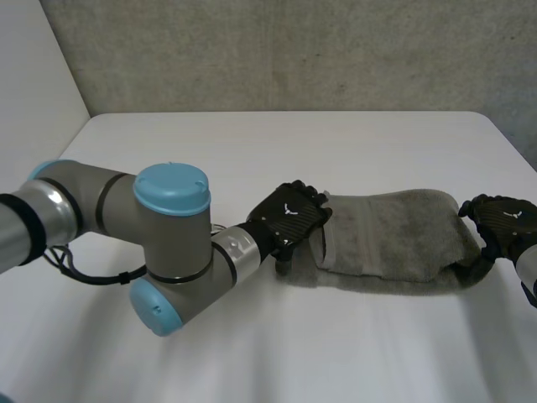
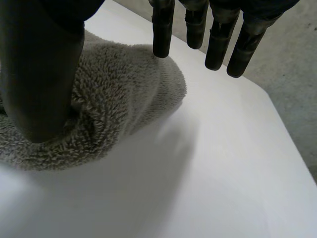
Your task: Fold the towel.
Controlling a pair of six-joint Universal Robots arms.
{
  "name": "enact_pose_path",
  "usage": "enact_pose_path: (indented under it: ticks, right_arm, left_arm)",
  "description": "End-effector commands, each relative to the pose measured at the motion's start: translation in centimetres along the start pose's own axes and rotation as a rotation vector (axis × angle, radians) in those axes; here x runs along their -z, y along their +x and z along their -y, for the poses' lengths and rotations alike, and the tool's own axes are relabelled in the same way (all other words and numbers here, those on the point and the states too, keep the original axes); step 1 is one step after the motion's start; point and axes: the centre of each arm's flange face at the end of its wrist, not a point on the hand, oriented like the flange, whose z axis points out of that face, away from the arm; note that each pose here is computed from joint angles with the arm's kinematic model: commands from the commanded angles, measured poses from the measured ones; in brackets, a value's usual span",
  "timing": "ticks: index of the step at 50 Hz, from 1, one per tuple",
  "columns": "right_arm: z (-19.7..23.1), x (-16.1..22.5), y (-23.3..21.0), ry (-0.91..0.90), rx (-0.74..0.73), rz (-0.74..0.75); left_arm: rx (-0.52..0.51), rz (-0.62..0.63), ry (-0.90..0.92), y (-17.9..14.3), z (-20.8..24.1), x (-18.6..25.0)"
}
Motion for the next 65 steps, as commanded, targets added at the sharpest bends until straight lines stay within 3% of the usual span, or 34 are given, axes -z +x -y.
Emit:
enact_pose_path:
  ticks: [1,25,47,56,65]
  right_arm:
    - [-0.2,0.1,-0.2,-0.004,-0.01,0.026]
    - [-0.7,0.3,-0.6,-0.008,-0.01,0.038]
    - [-0.8,0.4,-0.8,-0.013,-0.009,0.043]
    - [-1.0,0.5,-0.8,-0.018,-0.011,0.045]
    - [-0.9,0.8,-0.8,-0.014,-0.012,0.044]
  left_arm:
    - [0.0,-0.023,0.02,0.8,0.0,-1.2]
    - [0.056,-0.112,0.039,4.9,-0.4,-3.7]
    - [0.053,-0.1,0.037,4.6,-0.5,-4.2]
    - [0.064,-0.099,-0.024,3.8,0.0,-2.4]
    - [0.068,-0.017,-0.063,1.4,0.1,0.4]
